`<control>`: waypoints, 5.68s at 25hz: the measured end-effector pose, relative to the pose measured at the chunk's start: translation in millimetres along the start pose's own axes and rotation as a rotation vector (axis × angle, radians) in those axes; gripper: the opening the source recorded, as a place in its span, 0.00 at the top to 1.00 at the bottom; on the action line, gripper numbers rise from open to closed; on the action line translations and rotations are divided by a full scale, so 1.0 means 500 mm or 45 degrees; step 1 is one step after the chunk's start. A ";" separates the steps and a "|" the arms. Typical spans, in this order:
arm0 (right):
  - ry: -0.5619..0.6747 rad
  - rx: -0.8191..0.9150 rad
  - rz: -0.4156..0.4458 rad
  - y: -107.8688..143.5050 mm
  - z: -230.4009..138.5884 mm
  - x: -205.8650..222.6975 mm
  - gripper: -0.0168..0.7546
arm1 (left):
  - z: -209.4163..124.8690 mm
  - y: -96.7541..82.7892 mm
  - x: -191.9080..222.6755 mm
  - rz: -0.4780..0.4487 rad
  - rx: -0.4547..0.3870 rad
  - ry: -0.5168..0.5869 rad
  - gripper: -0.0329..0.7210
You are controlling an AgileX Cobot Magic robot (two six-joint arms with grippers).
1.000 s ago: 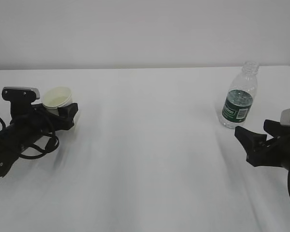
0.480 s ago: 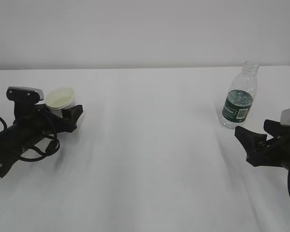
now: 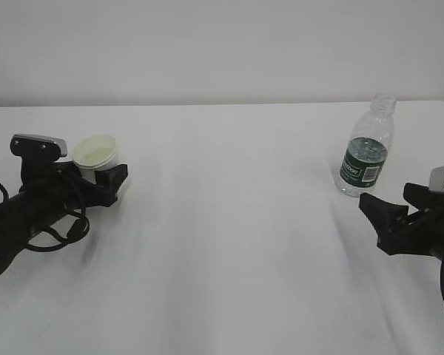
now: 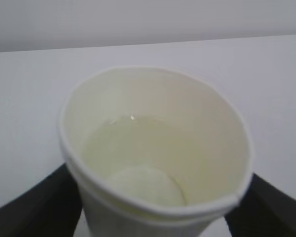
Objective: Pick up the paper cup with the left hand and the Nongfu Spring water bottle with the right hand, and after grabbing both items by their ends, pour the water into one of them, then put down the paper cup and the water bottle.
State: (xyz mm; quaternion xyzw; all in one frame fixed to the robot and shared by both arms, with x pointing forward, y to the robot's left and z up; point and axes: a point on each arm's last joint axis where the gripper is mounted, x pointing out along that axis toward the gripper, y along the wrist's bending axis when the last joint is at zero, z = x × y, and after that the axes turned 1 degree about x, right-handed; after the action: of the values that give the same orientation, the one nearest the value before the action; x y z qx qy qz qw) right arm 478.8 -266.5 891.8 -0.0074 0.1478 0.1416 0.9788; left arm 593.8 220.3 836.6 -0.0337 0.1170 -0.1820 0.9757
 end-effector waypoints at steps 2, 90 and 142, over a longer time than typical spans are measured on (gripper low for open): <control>0.000 0.000 0.000 0.000 0.000 0.000 0.21 | 0.002 -0.002 -0.011 0.001 -0.002 0.009 0.15; -0.391 -0.033 -0.185 0.006 0.310 -0.187 0.21 | 0.373 -0.078 -0.297 0.020 0.067 -0.404 0.18; -0.464 -0.057 -0.424 0.046 0.365 -0.504 0.21 | 0.461 -0.135 -0.717 0.284 0.210 -0.593 0.22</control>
State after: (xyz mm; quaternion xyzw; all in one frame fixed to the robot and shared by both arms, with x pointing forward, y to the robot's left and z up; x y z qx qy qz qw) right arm 294.1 -303.6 1140.5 -0.0276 -0.0375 -0.0195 0.9987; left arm 300.9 292.9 1144.8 0.0181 -0.1228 -0.0697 0.9898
